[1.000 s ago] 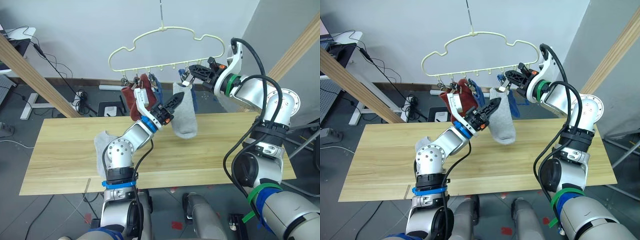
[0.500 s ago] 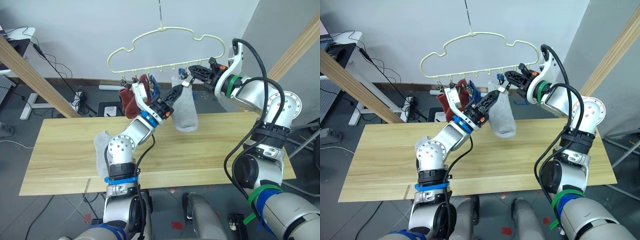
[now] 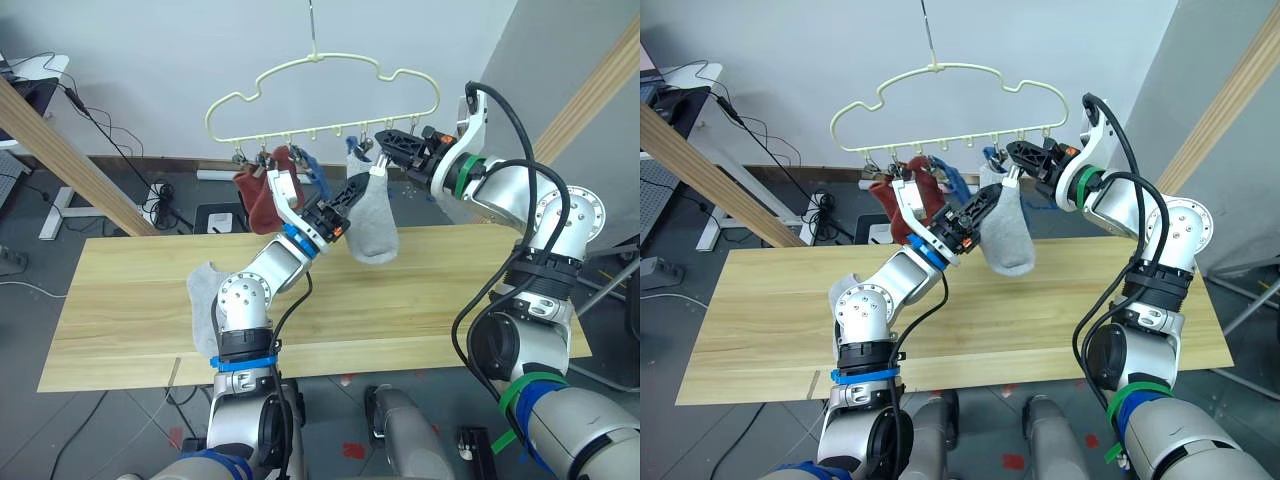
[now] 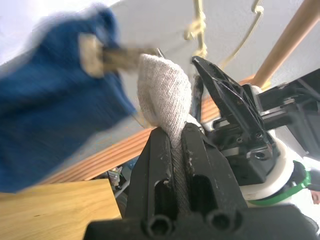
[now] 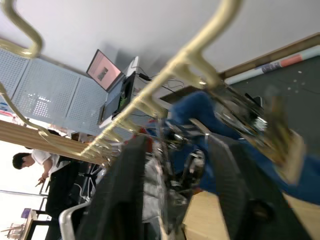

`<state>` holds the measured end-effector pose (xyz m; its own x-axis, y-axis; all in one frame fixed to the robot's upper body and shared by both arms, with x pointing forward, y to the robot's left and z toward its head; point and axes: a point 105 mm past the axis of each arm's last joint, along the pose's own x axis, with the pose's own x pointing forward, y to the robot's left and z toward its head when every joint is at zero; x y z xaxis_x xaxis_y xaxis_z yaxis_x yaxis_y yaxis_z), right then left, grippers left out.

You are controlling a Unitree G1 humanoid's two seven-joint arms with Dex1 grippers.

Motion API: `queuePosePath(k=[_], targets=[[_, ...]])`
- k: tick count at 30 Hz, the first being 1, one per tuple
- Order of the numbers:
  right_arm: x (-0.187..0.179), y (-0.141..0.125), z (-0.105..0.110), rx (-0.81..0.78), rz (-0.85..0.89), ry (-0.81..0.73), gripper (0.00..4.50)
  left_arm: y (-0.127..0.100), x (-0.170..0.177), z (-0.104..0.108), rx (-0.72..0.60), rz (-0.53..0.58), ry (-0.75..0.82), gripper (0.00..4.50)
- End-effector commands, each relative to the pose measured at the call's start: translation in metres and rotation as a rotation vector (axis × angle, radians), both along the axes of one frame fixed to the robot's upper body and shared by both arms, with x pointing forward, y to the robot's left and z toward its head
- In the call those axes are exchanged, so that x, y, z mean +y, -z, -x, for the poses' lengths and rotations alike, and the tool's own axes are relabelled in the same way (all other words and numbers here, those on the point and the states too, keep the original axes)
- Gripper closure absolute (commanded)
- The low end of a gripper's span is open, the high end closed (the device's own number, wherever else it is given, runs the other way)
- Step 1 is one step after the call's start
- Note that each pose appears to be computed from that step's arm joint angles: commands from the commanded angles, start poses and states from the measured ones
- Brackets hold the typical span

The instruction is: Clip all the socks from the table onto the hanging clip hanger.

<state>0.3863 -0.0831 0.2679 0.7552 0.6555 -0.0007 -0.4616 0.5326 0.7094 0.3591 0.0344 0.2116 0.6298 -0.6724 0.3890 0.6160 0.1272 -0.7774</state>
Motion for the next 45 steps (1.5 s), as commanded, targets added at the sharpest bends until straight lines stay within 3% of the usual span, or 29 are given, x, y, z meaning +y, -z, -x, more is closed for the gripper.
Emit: queuePosePath(k=[1,4,8,18,24,30,33,35,38,42,45], targets=[[-0.004,-0.013,0.004,-0.048,-0.034,0.003,1.12,-0.016,-0.003,0.008,-0.069,0.018,0.025,4.5],[-0.005,-0.014,0.004,-0.049,-0.035,0.004,0.07,-0.016,-0.003,0.008,-0.078,0.004,0.019,4.5],[-0.008,-0.018,0.007,-0.077,-0.032,0.001,0.03,-0.015,-0.001,0.004,-0.105,-0.035,-0.025,4.5],[-0.023,-0.01,0.036,-0.2,0.127,0.029,0.0,0.003,0.009,0.006,-0.096,-0.163,-0.047,1.7],[-0.035,0.007,0.047,-0.253,0.252,0.133,0.0,0.02,0.035,0.03,-0.17,-0.411,-0.058,0.02],[-0.038,0.028,0.044,-0.34,0.447,0.276,0.0,0.034,0.064,0.054,-0.269,-0.706,-0.1,0.02],[-0.036,0.037,0.041,-0.399,0.518,0.348,0.0,0.035,0.083,0.058,-0.335,-0.843,-0.199,0.02],[-0.034,0.04,0.04,-0.438,0.545,0.387,0.36,0.035,0.094,0.059,-0.396,-0.937,-0.282,0.0],[-0.028,0.042,0.035,-0.499,0.601,0.429,1.22,0.041,0.1,0.068,-0.39,-0.944,-0.258,0.0],[-0.029,0.036,0.028,-0.57,0.63,0.509,1.22,0.026,0.107,0.073,-0.461,-0.884,-0.308,0.0],[-0.027,0.032,0.021,-0.601,0.637,0.544,1.75,0.016,0.109,0.071,-0.482,-0.848,-0.338,0.0]])
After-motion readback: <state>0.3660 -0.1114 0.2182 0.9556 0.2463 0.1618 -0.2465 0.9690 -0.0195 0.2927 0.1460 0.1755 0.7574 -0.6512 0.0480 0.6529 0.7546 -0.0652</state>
